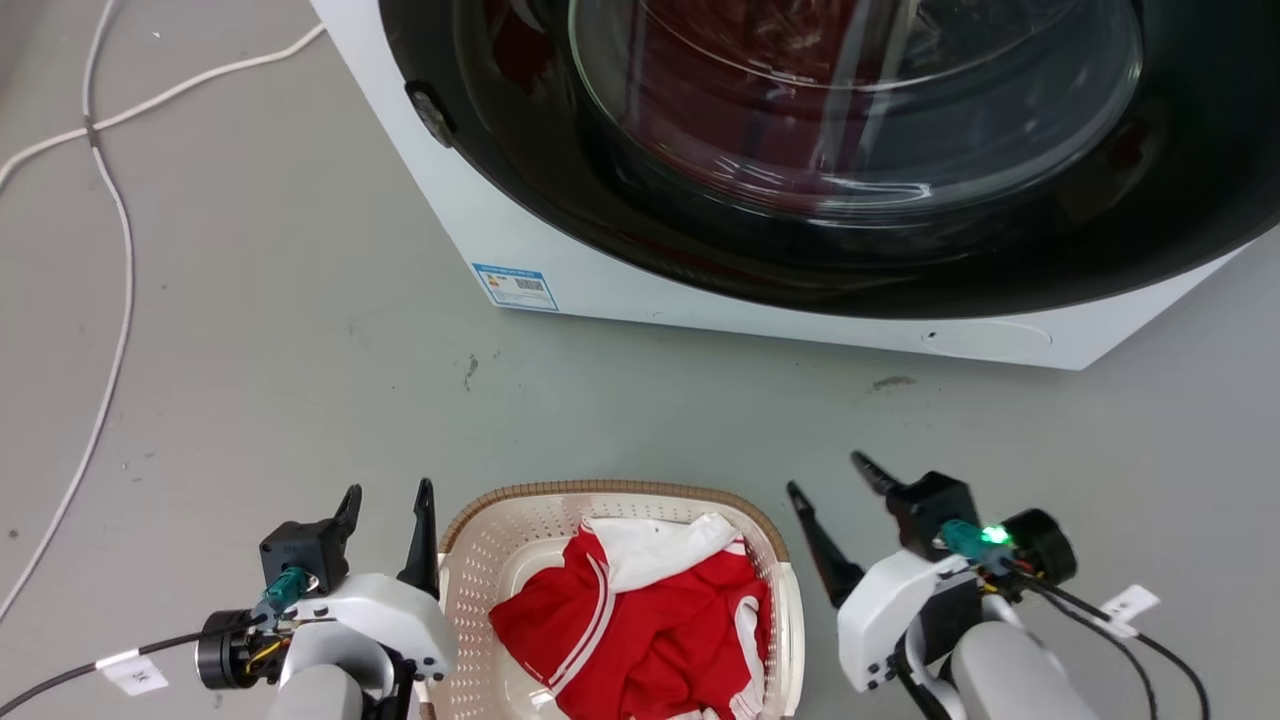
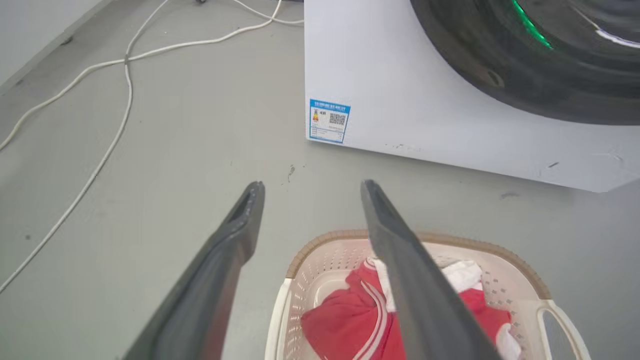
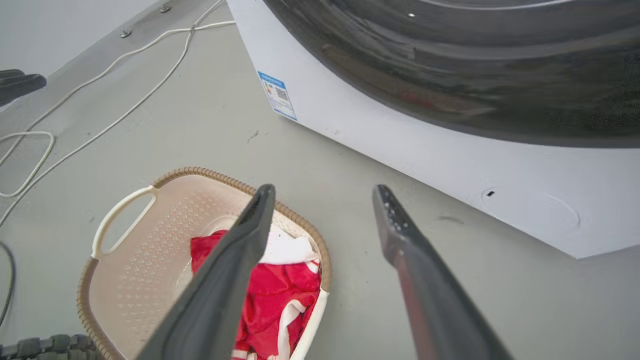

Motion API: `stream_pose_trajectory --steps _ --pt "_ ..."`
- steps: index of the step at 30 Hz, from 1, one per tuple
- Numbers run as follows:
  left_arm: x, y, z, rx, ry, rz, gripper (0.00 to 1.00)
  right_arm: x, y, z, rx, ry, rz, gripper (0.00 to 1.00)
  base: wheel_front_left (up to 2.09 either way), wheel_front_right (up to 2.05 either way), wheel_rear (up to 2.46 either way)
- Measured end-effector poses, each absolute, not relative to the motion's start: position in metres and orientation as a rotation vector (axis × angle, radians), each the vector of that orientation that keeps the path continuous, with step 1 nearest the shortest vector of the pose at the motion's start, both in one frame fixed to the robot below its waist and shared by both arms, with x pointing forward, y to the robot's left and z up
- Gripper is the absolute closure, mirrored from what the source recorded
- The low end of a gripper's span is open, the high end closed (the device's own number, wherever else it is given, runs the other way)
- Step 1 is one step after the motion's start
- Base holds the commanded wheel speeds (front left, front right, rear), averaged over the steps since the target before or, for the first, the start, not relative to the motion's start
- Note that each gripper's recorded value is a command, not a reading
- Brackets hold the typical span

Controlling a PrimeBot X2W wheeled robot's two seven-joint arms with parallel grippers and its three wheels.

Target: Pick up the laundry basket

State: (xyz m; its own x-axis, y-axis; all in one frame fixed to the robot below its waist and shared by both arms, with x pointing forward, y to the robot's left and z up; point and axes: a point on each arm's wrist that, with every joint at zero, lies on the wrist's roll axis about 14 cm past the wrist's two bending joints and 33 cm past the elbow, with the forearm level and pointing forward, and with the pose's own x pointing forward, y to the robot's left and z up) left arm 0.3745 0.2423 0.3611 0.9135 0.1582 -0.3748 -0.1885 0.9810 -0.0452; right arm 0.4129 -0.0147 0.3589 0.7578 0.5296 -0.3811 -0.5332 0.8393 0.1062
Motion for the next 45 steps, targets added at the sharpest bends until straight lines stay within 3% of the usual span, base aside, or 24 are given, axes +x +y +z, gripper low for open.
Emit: stream_pose_trajectory --steps 20,45 --pt "0.345 0.253 0.242 -0.122 0.889 0.183 0.00 0.360 0.003 0.254 0.028 0.925 0.698 0.00 0.00 0.00 0.00" --pt "0.330 0.262 0.159 -0.111 1.181 0.218 0.00 0.344 0.024 0.186 0.116 1.197 0.802 0.00 0.00 0.00 0.00"
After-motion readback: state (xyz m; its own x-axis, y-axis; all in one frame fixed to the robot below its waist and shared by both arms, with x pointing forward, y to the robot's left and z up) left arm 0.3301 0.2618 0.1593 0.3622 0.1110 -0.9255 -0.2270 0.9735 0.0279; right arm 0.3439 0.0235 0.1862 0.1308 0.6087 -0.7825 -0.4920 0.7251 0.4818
